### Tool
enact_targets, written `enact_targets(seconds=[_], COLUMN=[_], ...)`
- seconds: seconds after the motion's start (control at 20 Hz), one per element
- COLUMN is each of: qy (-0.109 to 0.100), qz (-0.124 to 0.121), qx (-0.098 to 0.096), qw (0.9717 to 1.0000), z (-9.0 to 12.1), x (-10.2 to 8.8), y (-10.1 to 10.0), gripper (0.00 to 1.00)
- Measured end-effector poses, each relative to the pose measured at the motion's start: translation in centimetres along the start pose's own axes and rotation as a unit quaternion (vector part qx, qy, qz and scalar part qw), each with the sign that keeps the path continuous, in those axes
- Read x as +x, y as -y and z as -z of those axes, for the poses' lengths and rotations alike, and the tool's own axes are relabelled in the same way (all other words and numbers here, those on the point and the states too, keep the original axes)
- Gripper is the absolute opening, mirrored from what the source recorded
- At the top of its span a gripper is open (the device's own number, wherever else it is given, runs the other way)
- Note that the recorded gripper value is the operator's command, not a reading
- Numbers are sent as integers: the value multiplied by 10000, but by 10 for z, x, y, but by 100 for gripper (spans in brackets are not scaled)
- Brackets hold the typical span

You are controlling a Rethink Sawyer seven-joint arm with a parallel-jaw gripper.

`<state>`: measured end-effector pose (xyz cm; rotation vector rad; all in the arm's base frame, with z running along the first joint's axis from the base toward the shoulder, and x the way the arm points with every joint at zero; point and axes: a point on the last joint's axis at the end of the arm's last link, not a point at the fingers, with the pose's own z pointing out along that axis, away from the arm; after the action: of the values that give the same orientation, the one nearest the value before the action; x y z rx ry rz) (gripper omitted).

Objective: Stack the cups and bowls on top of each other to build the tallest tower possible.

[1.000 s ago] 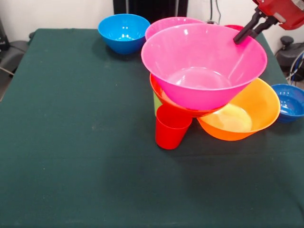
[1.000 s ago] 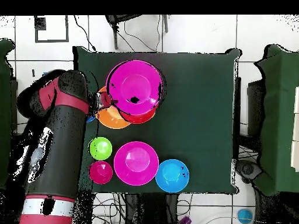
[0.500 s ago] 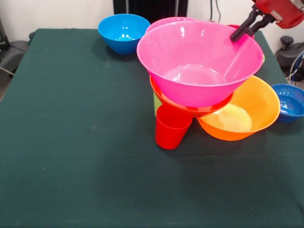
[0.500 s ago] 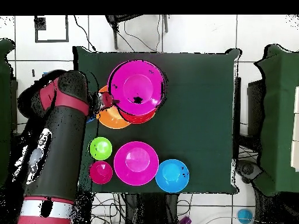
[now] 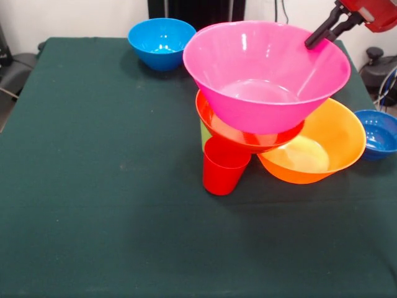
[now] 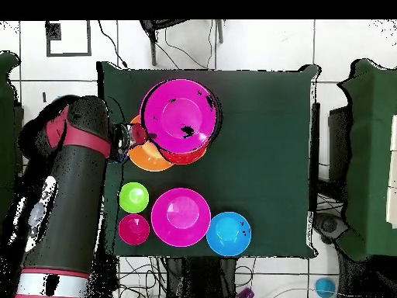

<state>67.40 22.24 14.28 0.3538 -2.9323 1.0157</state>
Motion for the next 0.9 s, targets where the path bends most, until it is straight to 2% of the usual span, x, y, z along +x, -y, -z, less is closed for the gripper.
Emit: enact_targets(seconds=[0.9], qy=[-110], qz=[-41], qx=[-85], qw=[9999], z=[-5], x=[3], y=[-9], gripper=[0])
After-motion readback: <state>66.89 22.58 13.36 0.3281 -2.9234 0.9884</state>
